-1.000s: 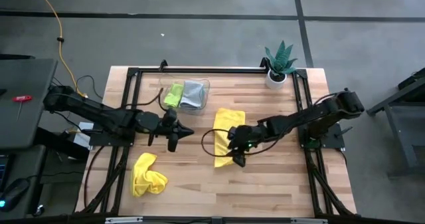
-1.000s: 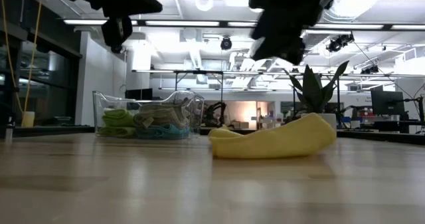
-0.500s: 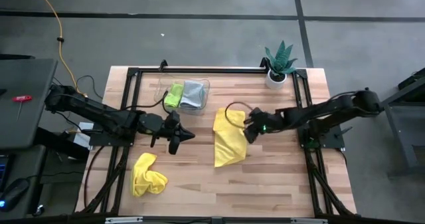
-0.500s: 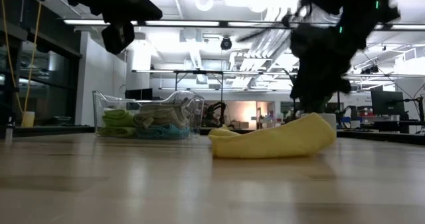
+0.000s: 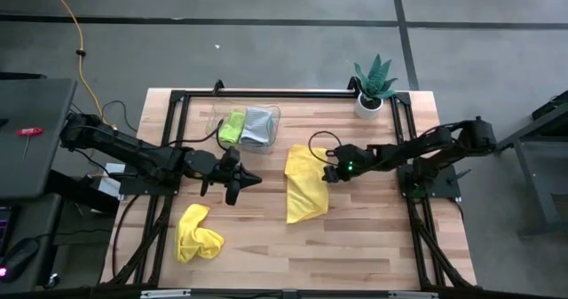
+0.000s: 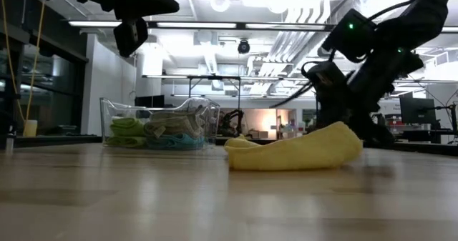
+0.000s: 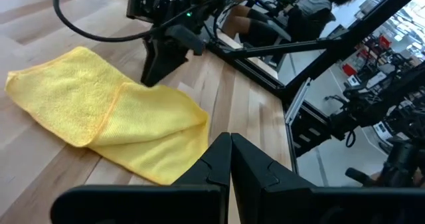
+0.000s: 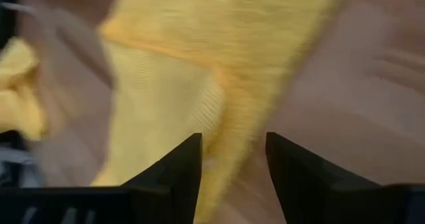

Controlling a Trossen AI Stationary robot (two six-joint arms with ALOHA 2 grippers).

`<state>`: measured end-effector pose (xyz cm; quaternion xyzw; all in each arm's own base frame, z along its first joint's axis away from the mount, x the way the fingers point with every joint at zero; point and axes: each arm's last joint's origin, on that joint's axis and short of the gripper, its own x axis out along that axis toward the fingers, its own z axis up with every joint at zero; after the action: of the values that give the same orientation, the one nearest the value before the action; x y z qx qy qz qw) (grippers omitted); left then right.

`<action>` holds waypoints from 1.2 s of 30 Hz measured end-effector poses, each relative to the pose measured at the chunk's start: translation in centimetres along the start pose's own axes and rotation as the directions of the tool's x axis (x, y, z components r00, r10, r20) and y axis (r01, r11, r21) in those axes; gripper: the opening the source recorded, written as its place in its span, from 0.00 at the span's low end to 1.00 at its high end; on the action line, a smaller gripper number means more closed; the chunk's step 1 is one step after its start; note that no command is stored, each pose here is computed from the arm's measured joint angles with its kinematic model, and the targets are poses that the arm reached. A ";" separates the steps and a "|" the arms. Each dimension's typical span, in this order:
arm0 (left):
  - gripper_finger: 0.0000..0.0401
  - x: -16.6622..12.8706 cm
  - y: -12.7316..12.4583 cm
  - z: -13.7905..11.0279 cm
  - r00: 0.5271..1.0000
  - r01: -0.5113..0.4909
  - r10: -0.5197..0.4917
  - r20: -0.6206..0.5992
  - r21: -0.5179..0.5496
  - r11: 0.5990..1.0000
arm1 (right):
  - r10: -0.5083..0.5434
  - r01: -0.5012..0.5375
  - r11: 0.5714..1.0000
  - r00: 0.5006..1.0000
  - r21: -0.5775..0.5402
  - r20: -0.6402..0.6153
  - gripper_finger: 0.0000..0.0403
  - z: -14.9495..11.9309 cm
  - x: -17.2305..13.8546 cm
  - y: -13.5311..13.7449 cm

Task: Fold microfiber towels
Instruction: Fold the top yellow towel

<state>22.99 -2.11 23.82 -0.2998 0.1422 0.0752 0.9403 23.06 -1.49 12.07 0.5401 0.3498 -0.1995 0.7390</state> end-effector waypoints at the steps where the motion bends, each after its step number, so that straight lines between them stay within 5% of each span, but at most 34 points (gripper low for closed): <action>1: 0.00 0.0 0.0 0.0 1.000 0.000 0.000 0.000 0.000 1.000 | 0.023 -0.023 1.000 1.000 -0.003 0.002 0.39 0.0 0.1 0.4; 14: 0.00 0.0 0.0 0.0 1.000 -0.006 0.006 0.005 0.037 0.999 | 0.151 -0.153 0.981 0.988 -0.116 -0.028 0.39 -1.1 0.2 4.4; 27: 0.00 0.0 0.0 0.0 1.000 -0.009 0.008 0.004 0.045 0.999 | 0.194 -0.239 0.914 0.967 -0.328 -0.166 0.39 -3.8 0.3 6.7; 32: 0.00 0.0 0.0 0.0 1.000 -0.007 0.007 0.002 0.045 0.999 | 0.047 -0.024 0.953 0.996 -0.301 0.071 0.39 -1.9 -2.0 5.7; 36: 0.00 0.0 0.0 0.0 1.000 -0.007 0.007 0.001 0.044 0.999 | -0.140 0.153 0.986 0.977 -0.070 0.160 0.39 -0.5 -3.2 3.5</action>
<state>22.98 -2.09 23.79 -0.2785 0.1443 0.0755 0.9465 23.09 -0.10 16.63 0.4649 0.3382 -0.2801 0.7688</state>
